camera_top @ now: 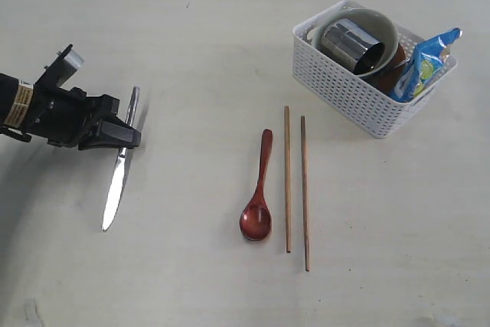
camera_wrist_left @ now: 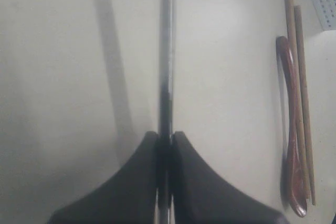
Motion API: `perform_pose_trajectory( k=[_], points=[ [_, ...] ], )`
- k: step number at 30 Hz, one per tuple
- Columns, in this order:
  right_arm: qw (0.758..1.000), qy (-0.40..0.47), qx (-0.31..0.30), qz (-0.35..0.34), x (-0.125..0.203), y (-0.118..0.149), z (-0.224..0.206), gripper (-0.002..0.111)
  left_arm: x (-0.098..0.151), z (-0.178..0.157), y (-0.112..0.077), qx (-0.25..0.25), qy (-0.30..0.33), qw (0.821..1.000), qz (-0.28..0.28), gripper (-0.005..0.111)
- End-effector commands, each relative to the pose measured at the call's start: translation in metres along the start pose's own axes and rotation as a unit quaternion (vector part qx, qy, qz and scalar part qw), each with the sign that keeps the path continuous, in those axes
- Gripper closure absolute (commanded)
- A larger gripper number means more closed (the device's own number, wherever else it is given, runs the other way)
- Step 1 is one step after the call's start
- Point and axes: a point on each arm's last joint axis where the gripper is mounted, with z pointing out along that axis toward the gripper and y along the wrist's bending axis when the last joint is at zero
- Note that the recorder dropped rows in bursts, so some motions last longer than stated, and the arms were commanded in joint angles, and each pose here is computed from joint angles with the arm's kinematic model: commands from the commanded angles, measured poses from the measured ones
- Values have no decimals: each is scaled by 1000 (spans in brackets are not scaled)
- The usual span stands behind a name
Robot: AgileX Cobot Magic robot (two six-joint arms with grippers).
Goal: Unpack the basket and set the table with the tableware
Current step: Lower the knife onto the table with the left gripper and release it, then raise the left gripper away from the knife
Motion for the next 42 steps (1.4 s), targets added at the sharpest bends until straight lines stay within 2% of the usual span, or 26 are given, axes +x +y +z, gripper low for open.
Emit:
perform_pose_trajectory(
  k=[1,5,7,9,12,16,19,22,27,32,35,42],
  points=[
    [1000,-6,-2,-3,-3,2,-2,54,1,0,4,-17,-2,1000,2,107],
    [1000,-6,-2,-3,-3,2,-2,54,1,0,4,-18,-2,1000,2,106],
    [1000,-6,-2,-3,-3,2,-2,54,1,0,4,-20,-3,1000,2,98],
    [1000,-6,-2,-3,-3,2,-2,54,0,0,7,-33,-6,999,-8,80],
    [1000,-6,-2,-3,-3,2,-2,54,0,0,8,-39,-8,999,-14,66],
    [1000,-6,-2,-3,-3,2,-2,54,0,0,7,-36,-7,999,-19,66],
    [1000,-6,-2,-3,-3,2,-2,54,-4,-3,0,-16,-11,1000,-8,66],
    [1000,-6,-2,-3,-3,2,-2,54,-10,-11,-13,3,-23,999,29,66],
    [1000,-6,-2,-3,-3,2,-2,54,-19,-34,-38,-2,-63,993,97,66],
    [1000,-6,-2,-3,-3,2,-2,54,-25,-65,-70,-20,-116,971,208,66],
    [1000,-6,-2,-3,-3,2,-2,54,-32,-86,-86,-63,-162,950,260,66],
    [1000,-6,-2,-3,-3,2,-2,54,-41,-120,-108,-204,-257,901,284,66]
  ],
)
